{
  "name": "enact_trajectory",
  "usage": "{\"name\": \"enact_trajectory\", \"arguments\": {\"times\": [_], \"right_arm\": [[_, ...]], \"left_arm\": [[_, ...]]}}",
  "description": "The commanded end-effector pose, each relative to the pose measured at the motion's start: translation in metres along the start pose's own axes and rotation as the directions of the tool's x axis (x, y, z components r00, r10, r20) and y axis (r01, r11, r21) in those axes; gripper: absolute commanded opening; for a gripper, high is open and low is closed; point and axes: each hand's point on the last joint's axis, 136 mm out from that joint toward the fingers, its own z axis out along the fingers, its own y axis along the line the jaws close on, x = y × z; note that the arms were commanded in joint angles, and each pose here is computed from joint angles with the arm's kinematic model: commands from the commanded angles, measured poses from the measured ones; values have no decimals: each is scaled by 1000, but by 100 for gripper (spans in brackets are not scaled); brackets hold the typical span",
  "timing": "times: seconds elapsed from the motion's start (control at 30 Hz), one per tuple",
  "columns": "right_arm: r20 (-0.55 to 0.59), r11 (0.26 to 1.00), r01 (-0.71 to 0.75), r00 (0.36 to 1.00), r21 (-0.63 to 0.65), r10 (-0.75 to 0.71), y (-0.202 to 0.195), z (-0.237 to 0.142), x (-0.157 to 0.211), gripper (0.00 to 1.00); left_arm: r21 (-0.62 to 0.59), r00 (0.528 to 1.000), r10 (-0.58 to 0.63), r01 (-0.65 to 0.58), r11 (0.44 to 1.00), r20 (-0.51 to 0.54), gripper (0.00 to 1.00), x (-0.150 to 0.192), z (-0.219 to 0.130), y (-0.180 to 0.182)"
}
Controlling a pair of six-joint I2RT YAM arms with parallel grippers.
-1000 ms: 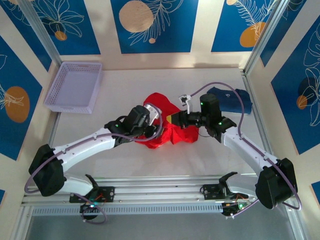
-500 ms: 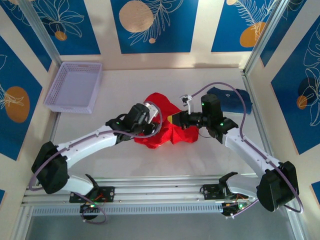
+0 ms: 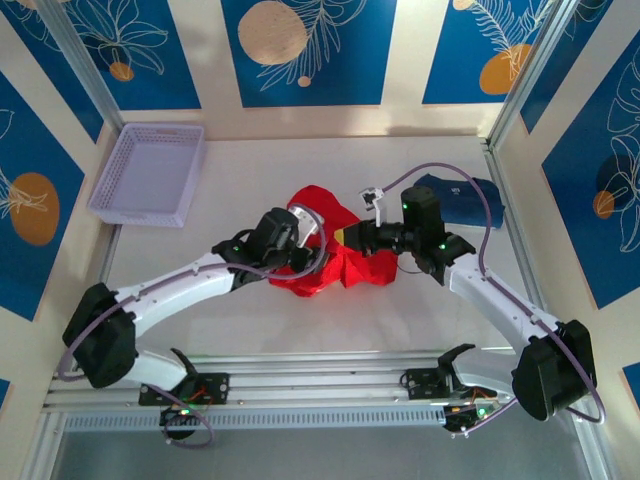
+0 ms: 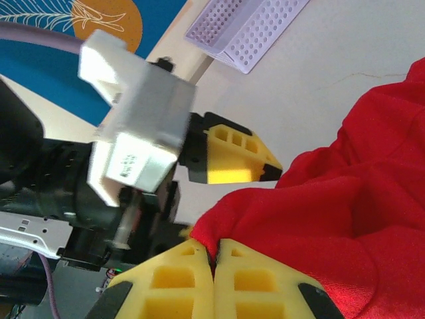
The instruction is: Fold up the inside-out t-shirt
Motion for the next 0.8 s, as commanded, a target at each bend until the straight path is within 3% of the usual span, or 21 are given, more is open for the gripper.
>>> {"name": "enact_trajectory", "arguments": {"times": [0.0,0.1,0.17,0.23,0.33,0.5,0.77], "right_arm": [[6,999,46,999,-12,-46,12,-5,-6,0],[4,990,56,998,129,-57,-8,-11,-6,0],[-11,962,72,997,264,-72,-25,-16,-6,0],[-34,938,117,993,327,-112,-31,-19,-5,0],[-68,912,172,985,371,-158,-34,-18,-4,4],[-109,854,176,984,490,-141,-50,-22,-2,15],[-155,791,158,985,591,-82,-61,-41,10,27]], "left_arm": [[-48,999,10,-8,999,33,46,-18,3,13],[87,999,1,-4,996,41,25,-19,-6,-3],[256,999,-12,-1,967,50,15,-20,-25,-25],[415,998,-29,0,910,63,10,-21,-48,-47],[522,993,-91,38,852,77,0,-26,-75,-61],[528,973,-220,150,836,72,0,-33,-89,-48],[488,965,-259,201,850,53,0,-33,-88,-33]]}}
